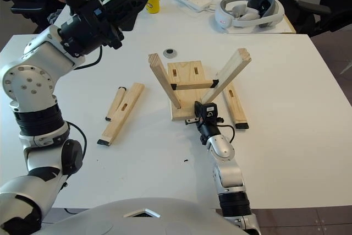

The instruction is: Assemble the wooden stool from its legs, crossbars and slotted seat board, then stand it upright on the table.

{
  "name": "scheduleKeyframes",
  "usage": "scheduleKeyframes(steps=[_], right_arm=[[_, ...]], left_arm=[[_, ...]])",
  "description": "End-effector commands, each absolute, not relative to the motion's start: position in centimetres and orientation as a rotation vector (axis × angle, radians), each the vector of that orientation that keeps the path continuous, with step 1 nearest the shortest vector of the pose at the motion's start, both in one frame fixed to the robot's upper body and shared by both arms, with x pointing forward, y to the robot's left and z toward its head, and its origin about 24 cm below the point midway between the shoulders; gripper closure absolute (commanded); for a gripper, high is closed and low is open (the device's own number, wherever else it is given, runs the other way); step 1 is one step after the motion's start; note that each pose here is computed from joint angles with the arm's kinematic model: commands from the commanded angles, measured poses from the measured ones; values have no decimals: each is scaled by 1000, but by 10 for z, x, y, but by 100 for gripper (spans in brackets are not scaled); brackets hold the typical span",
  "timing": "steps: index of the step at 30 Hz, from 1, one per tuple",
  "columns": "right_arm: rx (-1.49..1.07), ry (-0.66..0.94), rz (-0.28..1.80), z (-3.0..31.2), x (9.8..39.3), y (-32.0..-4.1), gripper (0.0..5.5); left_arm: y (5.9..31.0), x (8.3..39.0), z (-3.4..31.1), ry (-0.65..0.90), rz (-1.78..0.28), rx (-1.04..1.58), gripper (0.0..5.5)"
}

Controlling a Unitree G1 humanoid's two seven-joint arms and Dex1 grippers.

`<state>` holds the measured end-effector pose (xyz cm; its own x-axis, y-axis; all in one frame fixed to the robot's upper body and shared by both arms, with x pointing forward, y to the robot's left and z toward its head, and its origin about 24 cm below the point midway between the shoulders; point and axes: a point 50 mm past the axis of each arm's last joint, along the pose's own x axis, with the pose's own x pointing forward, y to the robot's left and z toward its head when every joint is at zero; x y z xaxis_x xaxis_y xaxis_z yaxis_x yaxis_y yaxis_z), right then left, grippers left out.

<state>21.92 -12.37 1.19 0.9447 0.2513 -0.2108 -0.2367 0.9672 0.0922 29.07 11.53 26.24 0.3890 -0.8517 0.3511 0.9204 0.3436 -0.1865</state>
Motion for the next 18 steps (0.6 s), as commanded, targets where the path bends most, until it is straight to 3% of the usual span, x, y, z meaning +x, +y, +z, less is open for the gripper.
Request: scheduleKeyframes(steps=[1, 7, 10, 15, 18], right_arm=[[66, 495, 251, -33, 190, -119, 550], [63, 503, 266, -34, 192, -116, 550], [65, 503, 272, -34, 193, -114, 550], [63, 502, 298, -33, 195, -109, 550], [59, 500, 312, -31, 196, -106, 550]], left_arm=[[103, 286, 279, -245, -1209, -347, 548], [89, 281, 308, -355, -1242, -308, 548], [82, 287, 285, -267, -1241, -280, 548], [84, 292, 175, 142, -1189, -62, 548], [86, 287, 144, 270, -1176, -21, 548]])
